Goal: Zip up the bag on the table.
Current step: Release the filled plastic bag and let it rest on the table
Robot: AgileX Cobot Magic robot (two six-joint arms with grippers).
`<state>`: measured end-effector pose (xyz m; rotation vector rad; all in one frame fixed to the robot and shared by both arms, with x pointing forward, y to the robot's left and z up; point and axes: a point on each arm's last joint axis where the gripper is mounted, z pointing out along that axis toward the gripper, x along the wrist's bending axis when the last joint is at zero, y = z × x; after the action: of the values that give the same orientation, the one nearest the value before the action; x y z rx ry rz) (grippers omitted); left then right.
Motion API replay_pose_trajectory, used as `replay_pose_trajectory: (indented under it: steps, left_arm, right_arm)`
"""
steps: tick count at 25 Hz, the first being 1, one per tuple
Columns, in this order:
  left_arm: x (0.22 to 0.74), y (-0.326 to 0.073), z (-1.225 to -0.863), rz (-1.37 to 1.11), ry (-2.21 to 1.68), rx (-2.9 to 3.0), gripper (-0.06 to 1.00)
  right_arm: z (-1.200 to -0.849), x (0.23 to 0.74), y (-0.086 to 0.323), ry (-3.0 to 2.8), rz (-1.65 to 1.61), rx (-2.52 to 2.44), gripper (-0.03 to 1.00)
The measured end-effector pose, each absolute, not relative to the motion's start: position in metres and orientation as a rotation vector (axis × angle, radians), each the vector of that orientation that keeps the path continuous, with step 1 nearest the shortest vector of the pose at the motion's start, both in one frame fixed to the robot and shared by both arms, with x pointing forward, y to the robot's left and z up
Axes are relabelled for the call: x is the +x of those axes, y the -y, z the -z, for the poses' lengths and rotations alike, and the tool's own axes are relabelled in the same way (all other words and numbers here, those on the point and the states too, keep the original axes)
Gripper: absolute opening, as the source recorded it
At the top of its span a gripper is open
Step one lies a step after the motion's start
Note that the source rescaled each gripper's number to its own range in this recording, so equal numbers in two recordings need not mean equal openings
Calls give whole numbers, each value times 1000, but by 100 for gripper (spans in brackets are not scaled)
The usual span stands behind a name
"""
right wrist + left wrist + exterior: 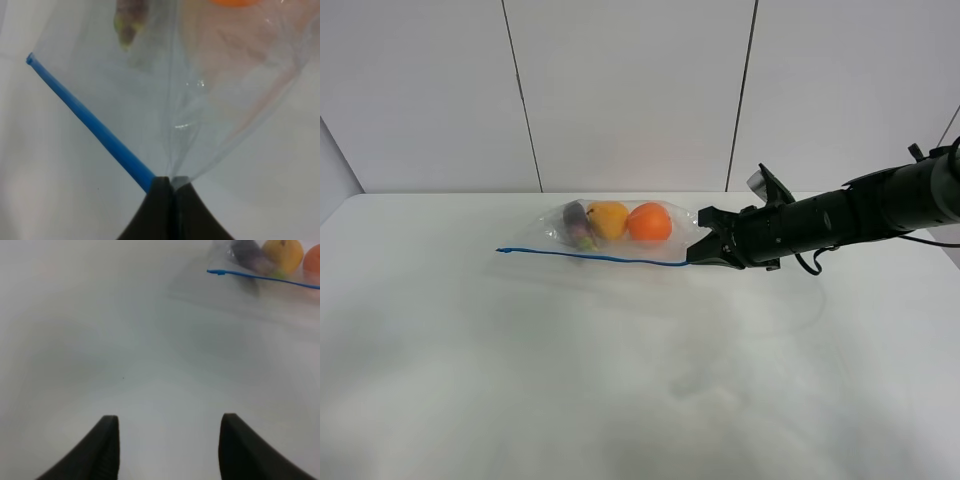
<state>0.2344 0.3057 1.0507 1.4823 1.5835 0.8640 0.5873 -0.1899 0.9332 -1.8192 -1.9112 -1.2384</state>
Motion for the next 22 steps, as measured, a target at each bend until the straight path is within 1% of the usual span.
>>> replay_pose_trajectory:
  steps: [22]
  left_arm:
    - [234,-306,-1051,-857,-1593,1469,60]
  right_arm:
    - [-932,586,190,1960,1213,-1796,0]
